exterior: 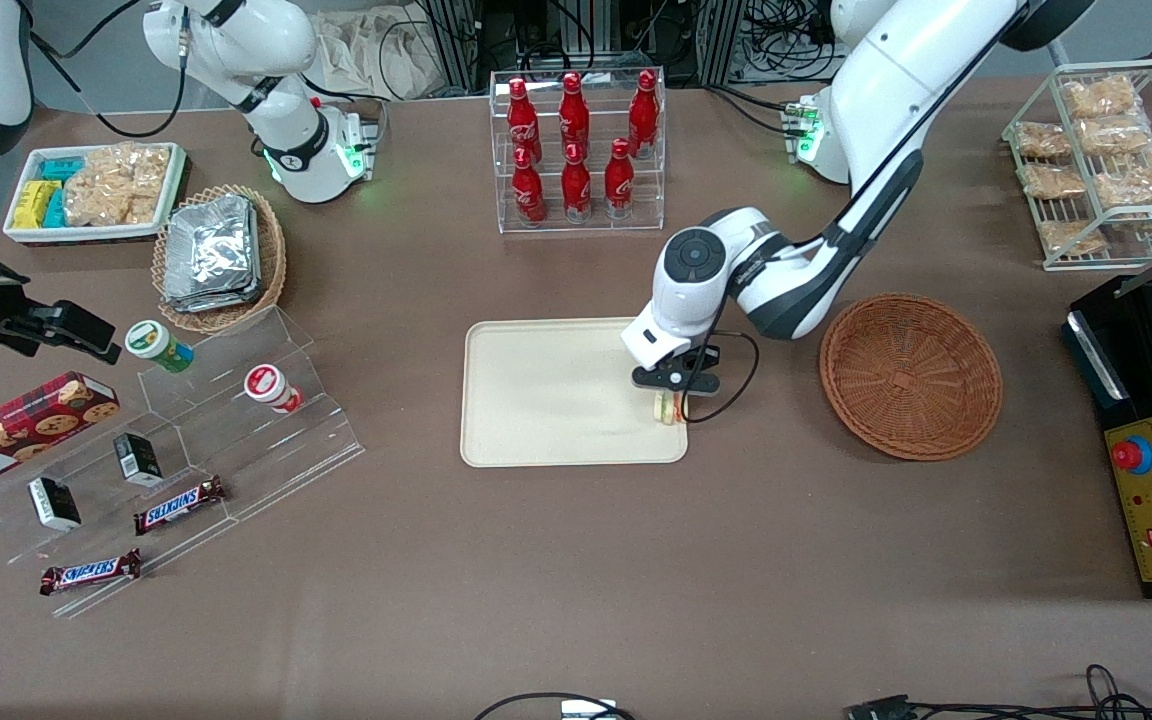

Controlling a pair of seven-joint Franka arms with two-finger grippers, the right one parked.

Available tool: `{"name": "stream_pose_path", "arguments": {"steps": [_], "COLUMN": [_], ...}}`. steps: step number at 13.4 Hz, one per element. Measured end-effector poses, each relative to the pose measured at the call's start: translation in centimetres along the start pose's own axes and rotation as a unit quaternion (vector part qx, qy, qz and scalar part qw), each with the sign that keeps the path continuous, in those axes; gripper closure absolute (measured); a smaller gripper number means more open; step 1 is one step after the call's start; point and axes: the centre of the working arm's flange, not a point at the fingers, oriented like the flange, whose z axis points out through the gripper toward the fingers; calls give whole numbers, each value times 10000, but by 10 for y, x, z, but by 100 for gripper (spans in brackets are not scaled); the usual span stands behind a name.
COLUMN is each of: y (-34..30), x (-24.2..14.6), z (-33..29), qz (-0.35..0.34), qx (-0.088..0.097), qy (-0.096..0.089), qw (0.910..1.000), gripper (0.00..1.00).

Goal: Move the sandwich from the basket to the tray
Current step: 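Carry the sandwich over the cream tray and lower it, then set the sandwich on the tray and open the left gripper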

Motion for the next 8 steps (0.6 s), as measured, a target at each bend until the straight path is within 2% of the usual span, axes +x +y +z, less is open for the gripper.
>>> {"name": "stream_pose_path", "arguments": {"steps": [8], "y": [5], "x": [13], "z": [-7], "qz": [-266], "qx": [-123], "qy": [73], "qw": [9995], "gripper": [81]}}
